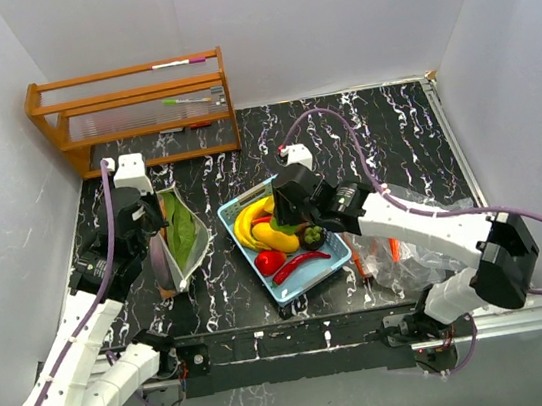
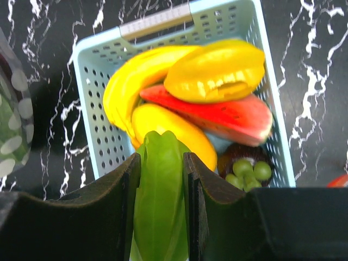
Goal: Place the food in the zip-top bag and seal the zipper
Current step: Pick up the fake fruit from the bin, then place the fake fruit in the bin.
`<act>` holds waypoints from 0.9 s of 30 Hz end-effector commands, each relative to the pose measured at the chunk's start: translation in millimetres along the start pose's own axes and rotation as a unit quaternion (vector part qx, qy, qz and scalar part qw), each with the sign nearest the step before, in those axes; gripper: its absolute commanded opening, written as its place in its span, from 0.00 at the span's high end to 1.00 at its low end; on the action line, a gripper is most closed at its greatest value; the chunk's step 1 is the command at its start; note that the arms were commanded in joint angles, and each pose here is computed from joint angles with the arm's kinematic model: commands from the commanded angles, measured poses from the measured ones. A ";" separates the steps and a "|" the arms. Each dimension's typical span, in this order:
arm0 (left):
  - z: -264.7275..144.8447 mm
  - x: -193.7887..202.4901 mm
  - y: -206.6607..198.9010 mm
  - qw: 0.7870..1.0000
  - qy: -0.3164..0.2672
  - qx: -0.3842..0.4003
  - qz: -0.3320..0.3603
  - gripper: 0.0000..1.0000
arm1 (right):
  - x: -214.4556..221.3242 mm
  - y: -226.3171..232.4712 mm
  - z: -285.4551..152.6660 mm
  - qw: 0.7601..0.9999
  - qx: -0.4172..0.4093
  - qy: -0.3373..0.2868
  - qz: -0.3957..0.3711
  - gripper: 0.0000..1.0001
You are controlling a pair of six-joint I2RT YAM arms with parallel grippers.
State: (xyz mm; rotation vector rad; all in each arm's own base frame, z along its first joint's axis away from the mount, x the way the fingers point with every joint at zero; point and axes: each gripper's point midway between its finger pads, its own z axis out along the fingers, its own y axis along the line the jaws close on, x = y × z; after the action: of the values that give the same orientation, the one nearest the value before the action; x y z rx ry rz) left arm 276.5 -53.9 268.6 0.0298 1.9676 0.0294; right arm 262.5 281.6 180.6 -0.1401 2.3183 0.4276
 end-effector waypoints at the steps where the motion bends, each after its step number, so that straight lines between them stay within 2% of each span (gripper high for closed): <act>1: -5.6 -13.0 -0.5 1.000 -0.025 0.005 -0.012 1.00 | -50.8 19.8 13.8 0.995 -0.023 -0.094 0.003 0.66; 6: -8.2 -10.7 2.4 1.000 -0.024 0.001 -0.010 1.00 | -67.3 27.9 29.2 0.990 -0.043 -0.131 0.014 0.66; 12: -10.1 -11.0 4.8 1.000 -0.025 -0.003 -0.006 1.00 | -58.4 46.6 53.3 0.991 -0.078 -0.107 0.012 0.65; 16: -10.2 -11.5 4.6 1.000 -0.027 -0.002 -0.007 1.00 | -47.5 43.4 68.5 0.993 -0.066 -0.094 0.005 0.60; 22: -10.5 -9.1 6.5 1.000 -0.024 -0.006 -0.004 1.00 | -37.0 36.0 73.8 0.995 -0.052 -0.080 -0.006 0.44; 27: -10.1 -9.0 6.0 1.000 -0.025 -0.005 -0.004 1.00 | -51.5 37.6 55.1 0.994 -0.059 -0.096 -0.001 0.41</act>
State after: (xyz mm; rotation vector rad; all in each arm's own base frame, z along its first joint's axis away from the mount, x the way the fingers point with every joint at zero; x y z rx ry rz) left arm 271.2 -51.0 270.7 0.0274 1.9622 0.0311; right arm 321.2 332.0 142.9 -0.1797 2.2175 0.4871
